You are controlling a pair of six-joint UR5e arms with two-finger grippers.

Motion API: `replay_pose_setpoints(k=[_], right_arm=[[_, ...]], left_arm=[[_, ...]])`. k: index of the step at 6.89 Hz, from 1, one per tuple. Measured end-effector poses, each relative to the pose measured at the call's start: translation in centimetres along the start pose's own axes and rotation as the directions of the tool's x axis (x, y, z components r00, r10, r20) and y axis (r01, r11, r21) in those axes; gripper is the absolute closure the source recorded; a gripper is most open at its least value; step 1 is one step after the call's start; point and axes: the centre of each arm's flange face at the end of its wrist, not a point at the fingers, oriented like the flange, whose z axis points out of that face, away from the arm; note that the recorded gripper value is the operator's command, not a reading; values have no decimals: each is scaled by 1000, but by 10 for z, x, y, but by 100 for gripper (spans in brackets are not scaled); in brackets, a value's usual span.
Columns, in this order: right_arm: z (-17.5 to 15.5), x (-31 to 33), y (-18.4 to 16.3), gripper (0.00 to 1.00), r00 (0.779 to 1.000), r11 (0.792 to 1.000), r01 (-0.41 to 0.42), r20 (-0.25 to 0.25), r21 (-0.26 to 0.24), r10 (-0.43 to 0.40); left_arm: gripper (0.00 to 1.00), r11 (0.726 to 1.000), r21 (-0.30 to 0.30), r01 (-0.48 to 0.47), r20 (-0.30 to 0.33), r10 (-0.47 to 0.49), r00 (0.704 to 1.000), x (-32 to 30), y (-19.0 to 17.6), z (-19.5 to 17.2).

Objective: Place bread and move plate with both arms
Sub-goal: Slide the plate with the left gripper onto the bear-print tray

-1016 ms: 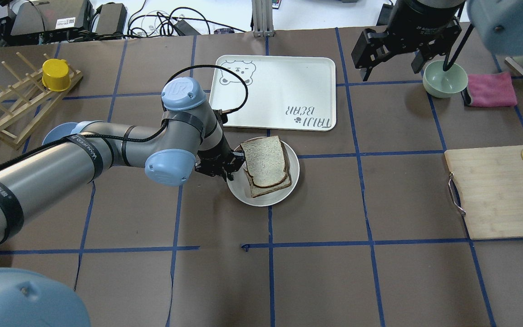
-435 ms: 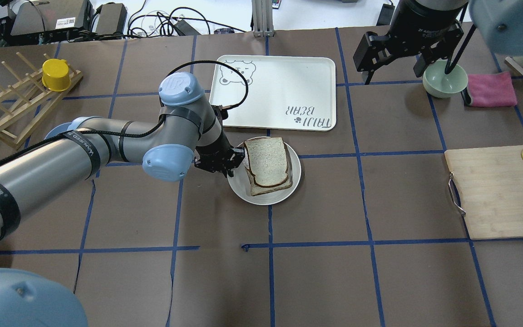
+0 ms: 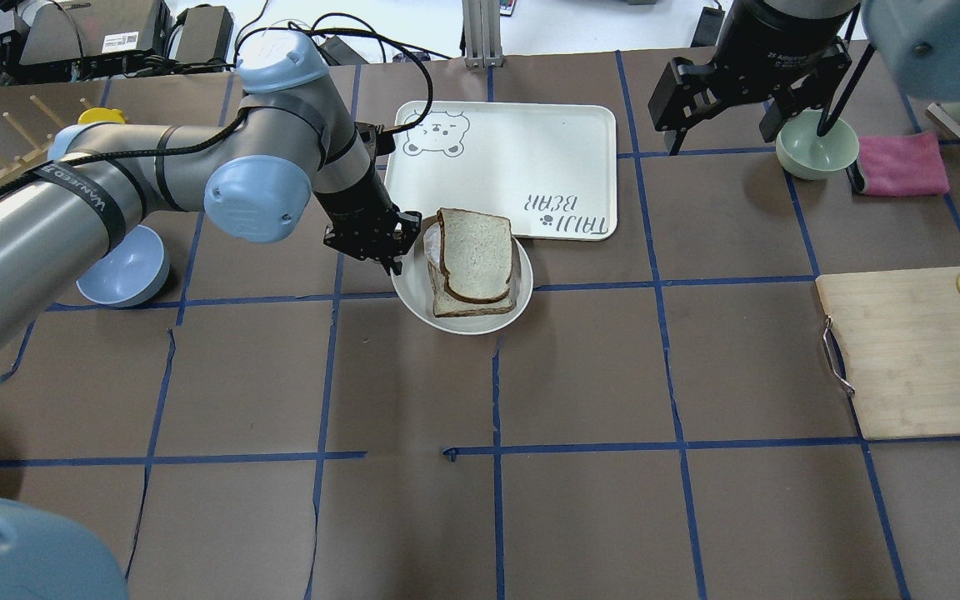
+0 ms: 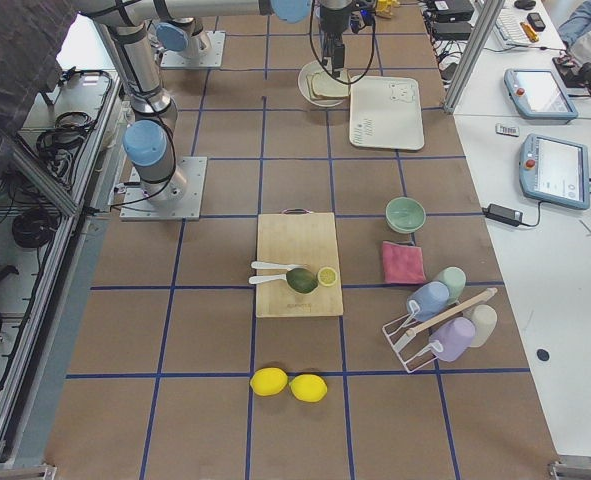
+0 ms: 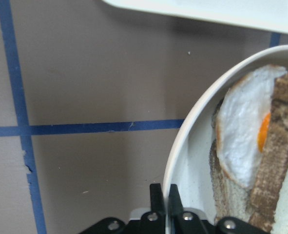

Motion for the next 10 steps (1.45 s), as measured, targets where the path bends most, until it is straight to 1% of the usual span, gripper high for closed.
replay_pose_setpoints(k=[2, 3, 4, 6, 7, 8, 9, 10], right_arm=[[0, 0, 0, 0, 1000, 1000, 0, -1, 0, 0], [0, 0, 0, 0, 1000, 1000, 1, -2, 0, -1], [0, 0, 0, 0, 1000, 1000, 1, -2, 1, -1], [0, 0, 0, 0, 1000, 1000, 1, -2, 3, -1], [0, 0, 0, 0, 1000, 1000, 1, -2, 3, -1], [1, 0, 0, 0, 1000, 1000, 1, -2, 2, -1], [1, 0, 0, 0, 1000, 1000, 1, -2, 0, -1], [2, 0, 0, 0, 1000, 1000, 1, -2, -1, -1]], left_arm=[[100, 995, 70, -68, -13, 69, 998, -5, -28, -29], [100, 990, 107, -94, -37, 98, 994, -3, -48, -36], [100, 984, 146, -103, -67, 114, 991, -1, -71, -28], [100, 972, 218, -87, -135, 119, 984, 0, -121, 12], [100, 970, 234, -65, -172, 107, 979, 2, -142, 27], [100, 970, 237, -48, -199, 97, 975, 3, -161, 40], [27, 972, 232, -34, -223, 87, 971, 3, -175, 52], [0, 974, 225, -21, -237, 75, 969, 3, -181, 60]])
